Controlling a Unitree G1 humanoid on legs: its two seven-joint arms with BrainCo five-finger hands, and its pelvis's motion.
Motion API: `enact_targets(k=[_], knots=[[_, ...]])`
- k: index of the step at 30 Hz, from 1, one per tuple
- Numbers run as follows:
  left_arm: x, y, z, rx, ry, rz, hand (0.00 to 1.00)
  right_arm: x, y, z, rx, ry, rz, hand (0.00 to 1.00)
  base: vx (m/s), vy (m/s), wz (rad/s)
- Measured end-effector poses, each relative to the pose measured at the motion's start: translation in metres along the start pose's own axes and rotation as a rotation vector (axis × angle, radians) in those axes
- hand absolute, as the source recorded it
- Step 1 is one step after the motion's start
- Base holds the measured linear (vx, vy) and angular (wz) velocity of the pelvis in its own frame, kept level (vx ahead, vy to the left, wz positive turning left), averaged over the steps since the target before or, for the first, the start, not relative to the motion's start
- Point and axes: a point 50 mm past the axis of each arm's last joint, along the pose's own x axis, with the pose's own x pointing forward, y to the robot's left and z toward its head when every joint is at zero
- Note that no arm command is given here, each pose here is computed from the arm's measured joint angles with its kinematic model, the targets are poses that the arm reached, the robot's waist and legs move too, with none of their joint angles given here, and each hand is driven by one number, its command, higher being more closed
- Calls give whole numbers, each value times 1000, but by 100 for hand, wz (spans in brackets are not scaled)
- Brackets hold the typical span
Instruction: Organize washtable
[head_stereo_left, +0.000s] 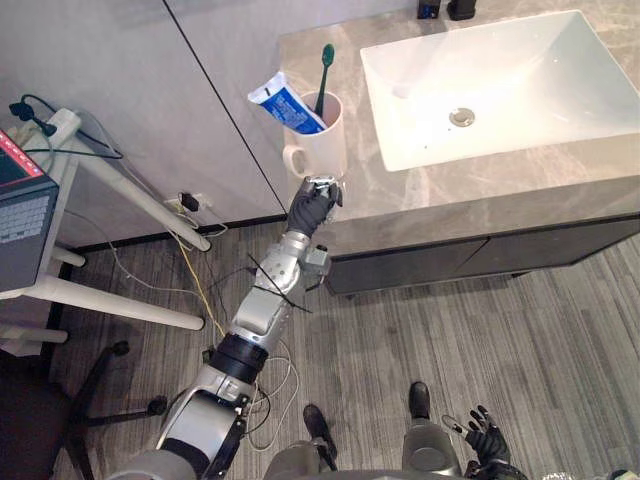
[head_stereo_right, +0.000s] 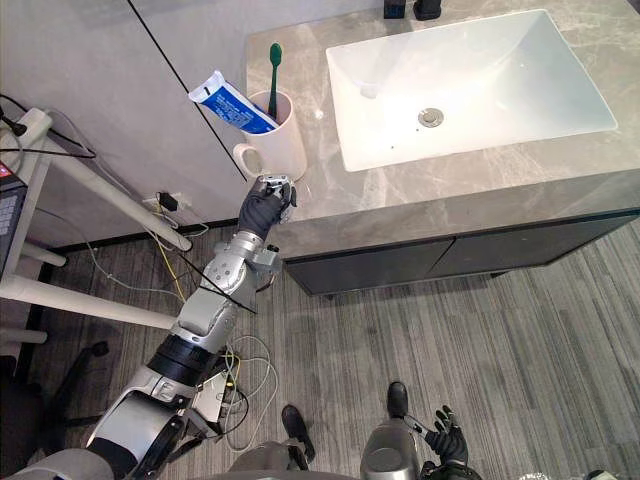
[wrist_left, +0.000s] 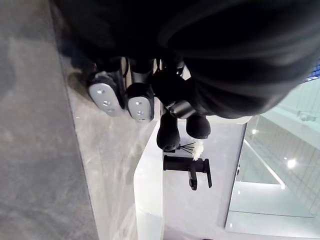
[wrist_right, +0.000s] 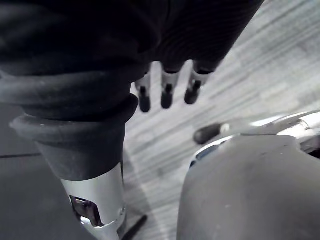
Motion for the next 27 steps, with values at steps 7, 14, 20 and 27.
enact_targets(k=[7, 14, 20, 27], knots=[[21, -3, 6, 27, 11, 8, 100, 0, 5, 0, -1, -1, 11, 0, -23, -21, -4], [25, 13, 8, 44, 12, 74, 100, -1, 11, 1, -2, -6, 31, 0, -46, -23, -4], [46, 17, 23, 89, -8, 92, 100, 0, 17, 7, 7, -36, 48, 0, -46, -17, 0], [53, 24, 30, 109, -12, 114, 100, 0, 23, 10, 5, -47, 68, 0, -12, -9, -3]])
